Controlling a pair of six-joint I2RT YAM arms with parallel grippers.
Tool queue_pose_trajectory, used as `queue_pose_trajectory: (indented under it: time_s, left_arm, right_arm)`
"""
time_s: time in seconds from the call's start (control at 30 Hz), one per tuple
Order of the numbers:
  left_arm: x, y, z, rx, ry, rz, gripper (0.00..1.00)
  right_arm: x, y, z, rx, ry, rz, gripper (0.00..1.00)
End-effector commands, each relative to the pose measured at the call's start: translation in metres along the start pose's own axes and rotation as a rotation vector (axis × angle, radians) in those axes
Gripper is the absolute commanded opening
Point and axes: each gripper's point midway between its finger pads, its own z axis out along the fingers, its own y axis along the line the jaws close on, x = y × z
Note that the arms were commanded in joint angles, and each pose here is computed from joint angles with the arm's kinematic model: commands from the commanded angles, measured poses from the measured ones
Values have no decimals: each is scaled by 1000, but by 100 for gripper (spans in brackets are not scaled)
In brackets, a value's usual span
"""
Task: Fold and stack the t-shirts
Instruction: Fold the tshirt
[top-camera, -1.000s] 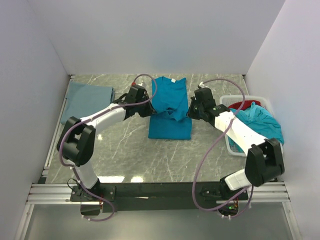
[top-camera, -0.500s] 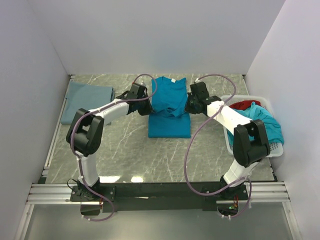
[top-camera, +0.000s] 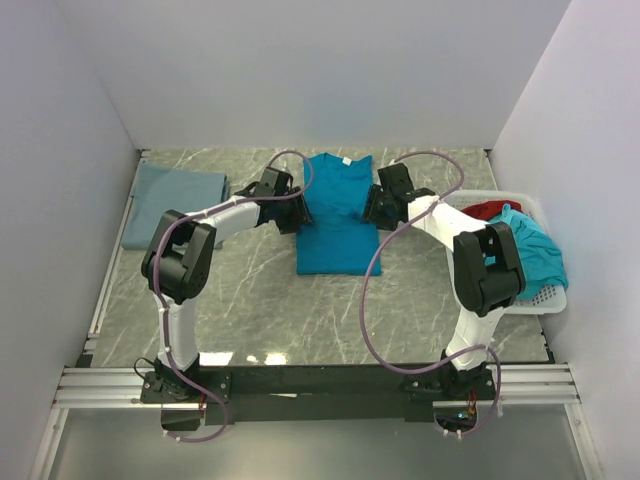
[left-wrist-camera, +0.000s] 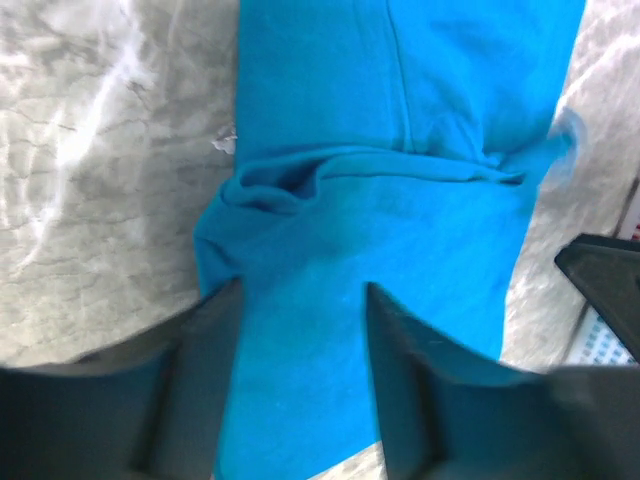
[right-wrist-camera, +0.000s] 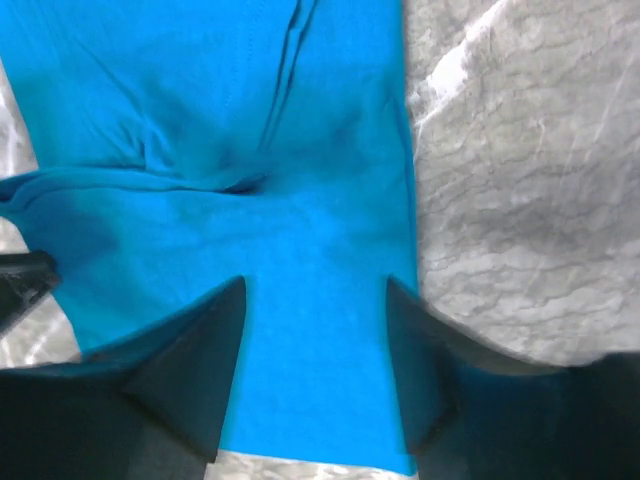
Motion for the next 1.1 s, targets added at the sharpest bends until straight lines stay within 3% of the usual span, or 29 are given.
queue_pose_trajectory:
  time_s: [0.0, 0.03, 0.13, 0.17, 0.33, 0.53, 0.6, 0.63, 0.77, 1.07]
  left_arm:
    - [-42, -31, -32, 45, -130, 53, 60]
    - [-47, -38, -43, 52, -146, 60, 78]
    - [-58, -54, -74, 76, -197, 79, 85]
    - [-60, -59, -83, 92, -209, 89, 98]
    - [-58, -75, -143, 156, -283, 103, 100]
    - [-32, -78, -210, 272, -359, 90, 99]
    - [-12, -63, -210, 281, -354, 53, 100]
    - [-12, -67, -228, 325, -410, 48, 100]
    - [30, -22, -205, 244, -316, -68, 99]
    - [78, 2, -144, 246, -159, -88, 99]
  right_arm:
    - [-31, 17, -17, -56, -78, -1, 68]
    - [-34, 20, -25, -69, -91, -2, 70]
    - [-39, 24, -46, -104, -133, -6, 77]
    - [-39, 24, -51, -110, -146, -6, 77]
    - [-24, 19, -88, -161, -190, -15, 78]
    - [6, 6, -124, -221, -241, -5, 79]
    - [20, 0, -131, -239, -248, -7, 80]
    - [26, -3, -132, -241, -239, 3, 80]
    - [55, -15, -128, -247, -199, 22, 80]
    - [85, -35, -106, -189, -128, 47, 81]
